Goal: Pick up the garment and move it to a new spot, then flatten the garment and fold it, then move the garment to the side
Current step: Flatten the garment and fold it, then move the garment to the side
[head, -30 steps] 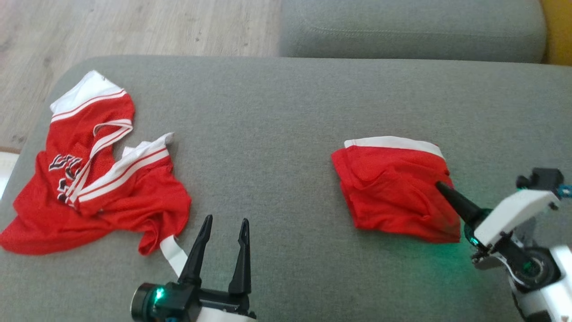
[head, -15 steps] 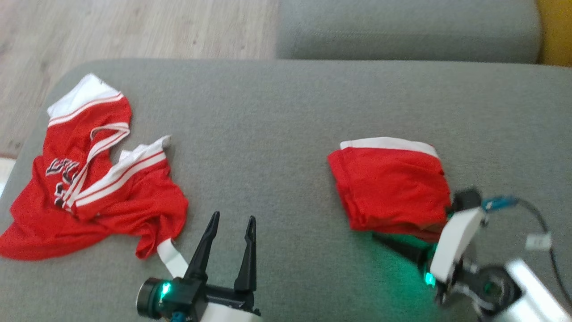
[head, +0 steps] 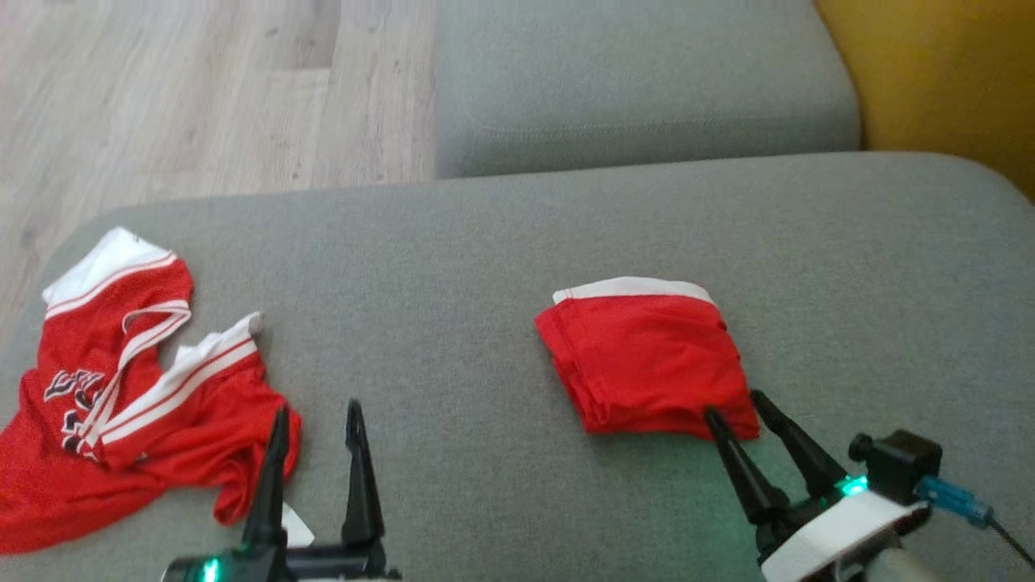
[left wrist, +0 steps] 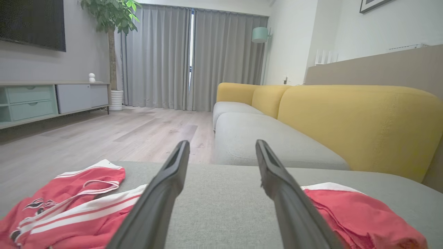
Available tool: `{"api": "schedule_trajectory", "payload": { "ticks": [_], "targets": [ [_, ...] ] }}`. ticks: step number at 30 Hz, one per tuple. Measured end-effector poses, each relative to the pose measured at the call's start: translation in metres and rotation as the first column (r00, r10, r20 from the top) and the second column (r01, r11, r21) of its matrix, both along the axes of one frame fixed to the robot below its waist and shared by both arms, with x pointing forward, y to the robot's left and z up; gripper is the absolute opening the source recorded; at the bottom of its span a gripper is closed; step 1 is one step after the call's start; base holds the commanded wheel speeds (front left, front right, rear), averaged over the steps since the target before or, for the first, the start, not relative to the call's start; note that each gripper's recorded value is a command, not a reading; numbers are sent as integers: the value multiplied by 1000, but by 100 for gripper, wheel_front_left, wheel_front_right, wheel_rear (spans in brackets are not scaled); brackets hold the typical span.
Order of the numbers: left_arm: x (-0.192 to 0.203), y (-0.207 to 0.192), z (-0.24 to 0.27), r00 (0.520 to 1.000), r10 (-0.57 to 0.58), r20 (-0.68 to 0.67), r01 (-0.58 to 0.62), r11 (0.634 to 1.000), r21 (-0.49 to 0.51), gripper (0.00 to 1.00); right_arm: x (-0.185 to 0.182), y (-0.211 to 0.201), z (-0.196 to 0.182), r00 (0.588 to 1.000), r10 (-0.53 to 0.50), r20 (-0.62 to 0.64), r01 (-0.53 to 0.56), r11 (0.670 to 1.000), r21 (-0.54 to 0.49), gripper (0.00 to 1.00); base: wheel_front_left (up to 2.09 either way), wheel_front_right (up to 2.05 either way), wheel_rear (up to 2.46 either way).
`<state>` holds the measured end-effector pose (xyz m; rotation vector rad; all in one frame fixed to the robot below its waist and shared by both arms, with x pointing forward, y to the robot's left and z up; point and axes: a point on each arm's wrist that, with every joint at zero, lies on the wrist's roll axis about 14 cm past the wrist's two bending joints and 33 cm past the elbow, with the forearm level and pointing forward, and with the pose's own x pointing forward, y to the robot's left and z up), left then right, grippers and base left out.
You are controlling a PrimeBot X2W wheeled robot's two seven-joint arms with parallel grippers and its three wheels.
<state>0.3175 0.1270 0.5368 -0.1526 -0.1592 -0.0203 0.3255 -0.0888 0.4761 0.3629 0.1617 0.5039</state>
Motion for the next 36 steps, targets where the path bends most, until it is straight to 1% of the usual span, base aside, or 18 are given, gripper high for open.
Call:
{"api": "schedule_trajectory", "payload": {
  "ticks": [2, 4, 7, 10, 12, 14, 18, 28, 36],
  "targets": [
    [-8, 3, -4, 1000, 11, -11, -11, 1000, 12, 100, 1, -11, -9, 999, -30, 25, 33, 996, -86, 100, 0, 0, 0],
    [-16, 9, -9, 999, 28, -21, -28, 999, 25, 100, 10, -23, 4, 990, -106, 89, 114, 990, -85, 100, 0, 0, 0],
    [-25, 12, -8, 999, 42, -15, -41, 998, 46, 100, 13, -31, 30, 965, -165, 205, 187, 977, -98, 100, 0, 0, 0],
    [-31, 14, -6, 999, 50, 2, -50, 995, 86, 100, 3, -43, 30, 946, -216, 241, 255, 957, -141, 100, 0, 0, 0],
    [-37, 16, -8, 998, 57, -1, -57, 995, 87, 100, -5, -53, 26, 935, -256, 244, 299, 941, -160, 100, 0, 0, 0],
    [-44, 17, -13, 998, 66, -16, -64, 994, 88, 100, -15, -51, 18, 937, -259, 234, 304, 935, -182, 100, 0, 0, 0],
    [-51, 19, -20, 996, 78, -38, -75, 993, 89, 100, -28, -43, 5, 948, -244, 203, 285, 937, -203, 100, 0, 0, 0],
    [-50, 20, -22, 996, 74, -39, -70, 993, 92, 100, -31, -46, 2, 947, -252, 202, 294, 931, -216, 100, 0, 0, 0],
    [-48, 19, -29, 996, 63, -62, -57, 993, 106, 100, -34, -43, 0, 949, -248, 195, 288, 933, -216, 100, 0, 0, 0]
  ]
}}
